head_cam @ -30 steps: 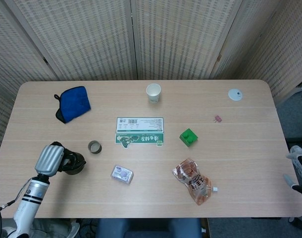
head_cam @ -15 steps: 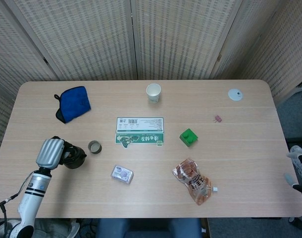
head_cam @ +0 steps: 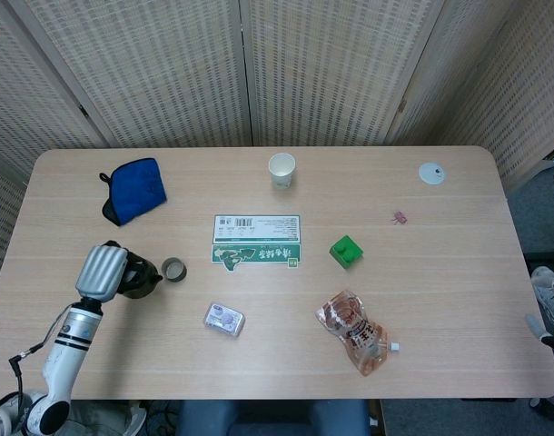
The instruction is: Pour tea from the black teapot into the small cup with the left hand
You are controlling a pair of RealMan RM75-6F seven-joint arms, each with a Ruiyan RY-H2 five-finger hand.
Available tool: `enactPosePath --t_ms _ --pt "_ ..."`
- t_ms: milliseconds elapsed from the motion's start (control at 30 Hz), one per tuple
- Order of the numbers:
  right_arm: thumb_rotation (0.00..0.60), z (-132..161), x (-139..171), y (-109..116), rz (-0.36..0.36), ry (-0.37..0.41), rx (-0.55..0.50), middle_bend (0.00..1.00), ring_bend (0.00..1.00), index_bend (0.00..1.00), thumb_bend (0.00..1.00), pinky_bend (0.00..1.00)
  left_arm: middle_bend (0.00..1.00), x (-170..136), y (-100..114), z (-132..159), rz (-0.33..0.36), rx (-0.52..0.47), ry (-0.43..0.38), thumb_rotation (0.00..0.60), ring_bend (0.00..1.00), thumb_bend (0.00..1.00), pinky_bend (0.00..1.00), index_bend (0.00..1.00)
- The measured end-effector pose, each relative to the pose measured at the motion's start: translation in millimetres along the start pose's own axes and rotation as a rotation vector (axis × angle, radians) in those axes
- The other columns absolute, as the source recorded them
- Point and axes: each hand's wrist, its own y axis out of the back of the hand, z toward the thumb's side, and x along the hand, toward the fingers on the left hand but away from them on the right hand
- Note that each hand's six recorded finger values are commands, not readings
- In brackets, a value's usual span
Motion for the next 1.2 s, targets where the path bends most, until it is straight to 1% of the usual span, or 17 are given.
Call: enactPosePath --t_ms 267,833,1200 --pt "0.6 -1.9 -0.2 -2.4 0.015 -0.009 0.004 0.34 0.26 0.38 0.17 0.2 1.0 9.4 -3.2 -3.3 0.001 0.066 -0.009 0.551 1.0 0.4 0.44 1.0" --pt "0.6 -3.6 -2.2 0.2 0.007 -0.033 0.017 0.33 0.26 0.38 0.17 0.2 1.0 30.4 -20.3 -9.5 -0.007 0.196 -0.016 0.564 1.0 0.4 0.44 1.0" --pt "0.6 -5.4 -1.0 0.0 0.007 -0.041 0.016 0.33 0.26 0.38 0.17 0.2 1.0 40.3 -27.6 -2.6 0.002 0.252 -0.045 0.566 1.0 0.4 0.44 1.0"
